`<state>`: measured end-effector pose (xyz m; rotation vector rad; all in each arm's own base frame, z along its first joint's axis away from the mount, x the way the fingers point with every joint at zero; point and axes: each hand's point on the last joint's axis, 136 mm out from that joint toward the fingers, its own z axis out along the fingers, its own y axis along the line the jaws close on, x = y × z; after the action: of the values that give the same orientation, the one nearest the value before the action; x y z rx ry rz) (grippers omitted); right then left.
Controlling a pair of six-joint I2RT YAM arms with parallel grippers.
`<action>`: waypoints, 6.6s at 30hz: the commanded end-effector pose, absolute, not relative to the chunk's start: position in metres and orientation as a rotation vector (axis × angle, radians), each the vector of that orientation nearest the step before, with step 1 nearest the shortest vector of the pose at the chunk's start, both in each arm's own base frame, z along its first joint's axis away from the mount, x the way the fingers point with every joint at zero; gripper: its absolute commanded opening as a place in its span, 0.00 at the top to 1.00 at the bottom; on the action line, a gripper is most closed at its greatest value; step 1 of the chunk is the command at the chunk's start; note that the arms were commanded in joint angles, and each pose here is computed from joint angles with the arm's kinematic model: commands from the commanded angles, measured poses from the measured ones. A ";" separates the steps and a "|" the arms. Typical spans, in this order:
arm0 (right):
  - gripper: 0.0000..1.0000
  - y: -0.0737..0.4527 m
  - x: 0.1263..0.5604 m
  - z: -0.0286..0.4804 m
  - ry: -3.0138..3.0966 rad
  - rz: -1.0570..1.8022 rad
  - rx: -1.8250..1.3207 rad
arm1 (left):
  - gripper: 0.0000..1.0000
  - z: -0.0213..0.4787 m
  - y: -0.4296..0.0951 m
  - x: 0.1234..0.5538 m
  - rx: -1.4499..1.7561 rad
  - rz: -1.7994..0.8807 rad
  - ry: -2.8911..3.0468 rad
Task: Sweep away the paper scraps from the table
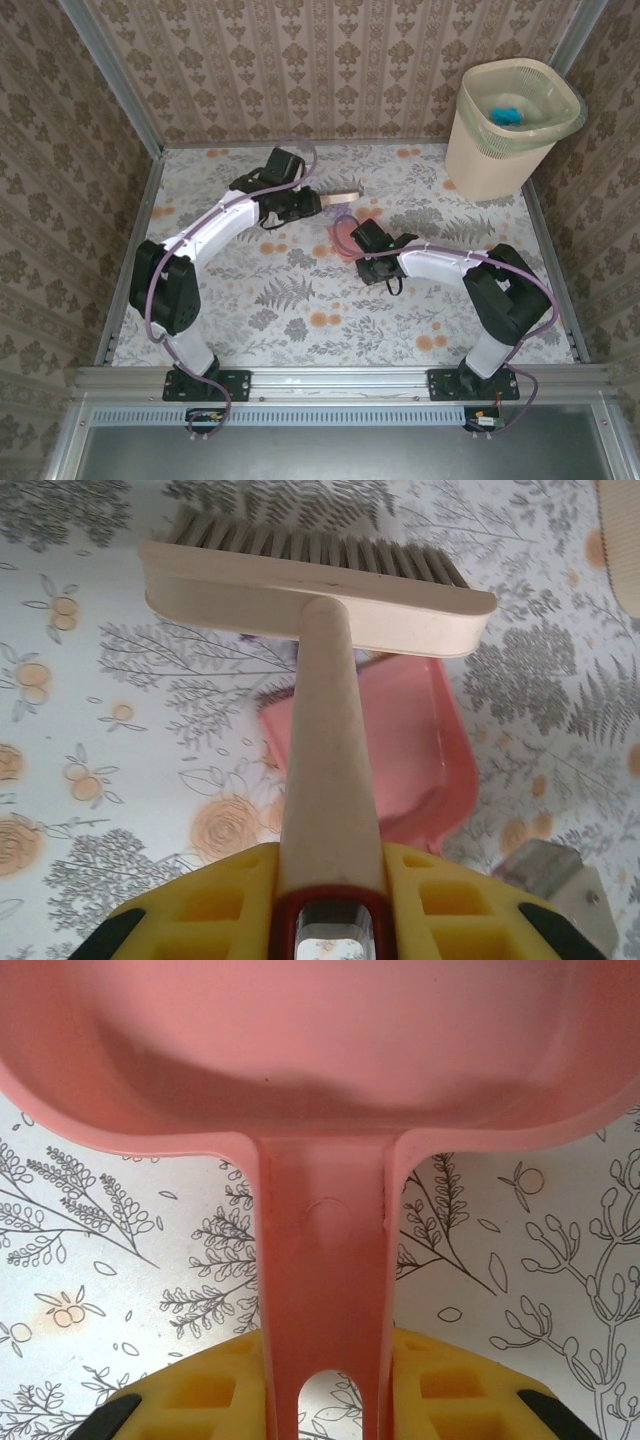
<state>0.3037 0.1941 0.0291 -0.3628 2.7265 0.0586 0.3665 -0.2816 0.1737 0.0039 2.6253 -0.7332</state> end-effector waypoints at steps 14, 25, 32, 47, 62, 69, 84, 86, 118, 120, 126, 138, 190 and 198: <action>1.00 0.188 0.297 0.027 2.790 0.072 -0.325 | 1.00 0.210 -0.290 0.344 0.069 -0.836 2.556; 1.00 0.188 0.279 0.035 2.871 0.096 -0.320 | 1.00 0.234 -0.292 0.356 0.106 -0.816 2.492; 1.00 0.182 0.281 0.026 2.895 0.024 -0.317 | 1.00 0.220 -0.296 0.354 0.111 -0.818 2.534; 1.00 0.181 0.292 0.025 2.835 0.042 -0.270 | 1.00 0.197 -0.302 0.329 0.124 -0.852 2.631; 1.00 0.171 0.303 0.024 2.768 0.026 -0.210 | 1.00 0.202 -0.320 0.301 0.175 -1.023 2.663; 1.00 0.166 0.306 0.022 2.747 0.002 -0.202 | 1.00 0.218 -0.317 0.281 0.203 -1.081 2.639; 1.00 0.172 0.303 0.029 2.742 0.060 -0.218 | 1.00 0.229 -0.277 0.311 0.041 -0.944 2.567; 1.00 0.173 0.303 0.031 2.744 0.062 -0.218 | 1.00 0.227 -0.270 0.317 0.008 -0.911 2.566; 1.00 0.175 0.271 0.023 2.879 0.051 -0.322 | 1.00 0.190 -0.282 0.284 0.168 -0.786 2.700; 1.00 0.174 0.270 0.020 2.885 0.042 -0.323 | 1.00 0.188 -0.280 0.273 0.193 -0.790 2.705; 1.00 0.171 0.277 0.019 2.844 0.018 -0.317 | 1.00 0.179 -0.279 0.241 0.283 -0.875 2.726; 1.00 0.166 0.279 0.028 2.780 0.015 -0.292 | 1.00 0.212 -0.276 0.255 0.227 -0.909 2.588; 1.00 0.049 0.459 0.388 2.177 0.779 0.681 | 1.00 0.253 -0.173 0.427 -0.349 -0.945 2.124; 1.00 0.000 0.515 0.418 1.905 1.163 0.903 | 1.00 0.253 -0.171 0.429 -0.342 -0.943 2.128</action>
<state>0.5015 -0.0062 0.3815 0.9034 2.0333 0.9192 0.4221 -0.1691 0.2365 -0.3948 2.1831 -0.9174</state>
